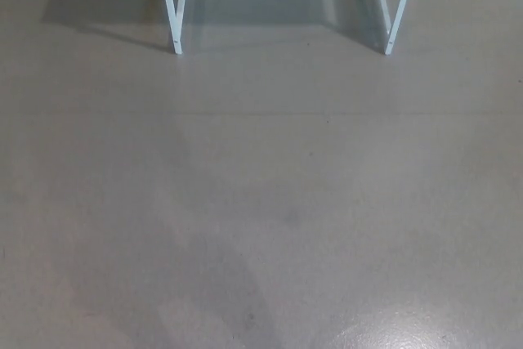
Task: The robot walks towards a desk on which an eraser is kept on the left hand side and a container is kept on the right hand side. The robot picks up the eraser using its left hand and places it in the container.
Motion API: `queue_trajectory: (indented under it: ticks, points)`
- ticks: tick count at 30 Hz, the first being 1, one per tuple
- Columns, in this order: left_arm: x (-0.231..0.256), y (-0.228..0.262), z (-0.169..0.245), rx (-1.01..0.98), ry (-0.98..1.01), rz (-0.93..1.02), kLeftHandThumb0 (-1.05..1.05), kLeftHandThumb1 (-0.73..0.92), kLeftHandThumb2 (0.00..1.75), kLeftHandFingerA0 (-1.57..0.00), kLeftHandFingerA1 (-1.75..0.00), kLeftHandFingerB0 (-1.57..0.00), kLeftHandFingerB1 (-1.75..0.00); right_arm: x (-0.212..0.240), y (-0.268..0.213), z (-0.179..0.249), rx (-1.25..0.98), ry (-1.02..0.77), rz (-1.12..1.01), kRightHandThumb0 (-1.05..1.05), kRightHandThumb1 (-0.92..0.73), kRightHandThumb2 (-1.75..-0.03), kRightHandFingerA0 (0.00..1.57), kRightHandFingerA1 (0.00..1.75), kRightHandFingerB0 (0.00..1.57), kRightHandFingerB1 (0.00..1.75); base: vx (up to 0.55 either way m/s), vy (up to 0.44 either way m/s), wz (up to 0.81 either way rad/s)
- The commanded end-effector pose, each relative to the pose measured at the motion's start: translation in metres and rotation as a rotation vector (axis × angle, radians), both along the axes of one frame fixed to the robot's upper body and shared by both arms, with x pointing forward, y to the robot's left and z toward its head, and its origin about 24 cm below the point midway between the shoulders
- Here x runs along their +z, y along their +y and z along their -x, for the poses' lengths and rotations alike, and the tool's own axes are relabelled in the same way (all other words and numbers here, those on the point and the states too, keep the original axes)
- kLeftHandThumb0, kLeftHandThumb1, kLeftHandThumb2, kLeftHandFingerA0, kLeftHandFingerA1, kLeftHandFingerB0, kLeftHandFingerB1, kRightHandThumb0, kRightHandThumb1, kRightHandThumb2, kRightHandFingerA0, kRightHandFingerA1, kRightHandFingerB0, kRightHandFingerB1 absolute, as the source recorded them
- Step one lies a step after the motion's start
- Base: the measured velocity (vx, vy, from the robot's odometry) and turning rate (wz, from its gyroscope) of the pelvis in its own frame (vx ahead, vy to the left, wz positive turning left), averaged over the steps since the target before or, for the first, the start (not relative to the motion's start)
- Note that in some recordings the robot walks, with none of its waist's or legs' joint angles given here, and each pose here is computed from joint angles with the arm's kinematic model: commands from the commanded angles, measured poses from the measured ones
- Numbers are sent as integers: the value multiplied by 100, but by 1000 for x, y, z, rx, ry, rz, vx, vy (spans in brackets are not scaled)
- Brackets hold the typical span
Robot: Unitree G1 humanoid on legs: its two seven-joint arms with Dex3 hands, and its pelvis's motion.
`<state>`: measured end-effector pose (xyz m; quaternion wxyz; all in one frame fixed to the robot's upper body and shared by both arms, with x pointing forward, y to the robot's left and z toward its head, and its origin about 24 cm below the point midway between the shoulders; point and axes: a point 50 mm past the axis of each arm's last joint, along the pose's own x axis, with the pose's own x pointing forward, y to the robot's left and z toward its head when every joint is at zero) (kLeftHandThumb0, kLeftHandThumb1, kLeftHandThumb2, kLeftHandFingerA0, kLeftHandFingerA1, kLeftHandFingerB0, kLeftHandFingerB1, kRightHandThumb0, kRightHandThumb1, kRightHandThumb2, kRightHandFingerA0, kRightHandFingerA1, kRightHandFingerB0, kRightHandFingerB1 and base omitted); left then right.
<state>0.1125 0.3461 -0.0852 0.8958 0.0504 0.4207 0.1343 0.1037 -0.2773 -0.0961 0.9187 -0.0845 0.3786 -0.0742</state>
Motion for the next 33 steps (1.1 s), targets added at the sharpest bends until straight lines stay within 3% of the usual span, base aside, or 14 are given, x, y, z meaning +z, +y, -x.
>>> queue_trajectory:
  ticks: [1, 3, 4, 5, 20, 33]
  points:
    - [6, 6, -1, 12, -60, 63, 2, 48, 91, -23, -53, -12, -47, 6, -2, -1, 3, -65, -27, -18, -40, -86, 49, 65, 23, 53, 0, 0, 0]
    - [8, 5, -2, 16, -66, 64, 2, 48, 91, -23, -54, -13, -48, 7, -1, -1, 2, -66, -29, -18, -40, -86, 49, 65, 24, 53, 0, 0, 0]
    - [8, 5, -2, 15, -66, 65, 2, 48, 91, -23, -54, -13, -48, 7, -1, -1, 2, -66, -24, -22, -59, -57, 56, 53, 35, 41, 0, 0, 0]
    - [8, 4, -2, 9, -67, 65, 2, 48, 91, -23, -53, -13, -47, 7, -1, -2, -4, -69, -34, -18, -40, -86, 49, 66, 24, 54, 0, 0, 0]
    - [7, 4, -1, -43, -44, 38, -1, 46, 90, -24, -54, -13, -47, 6, -1, 0, 7, -62, -35, -17, -40, -86, 46, 64, 24, 53, 4, 11, 4]
    - [7, -3, 0, -87, -51, 23, 1, 46, 89, -21, -53, -11, -47, 6, -1, -2, 6, -61, -37, -15, -40, -86, 45, 64, 24, 53, 217, 235, -9]
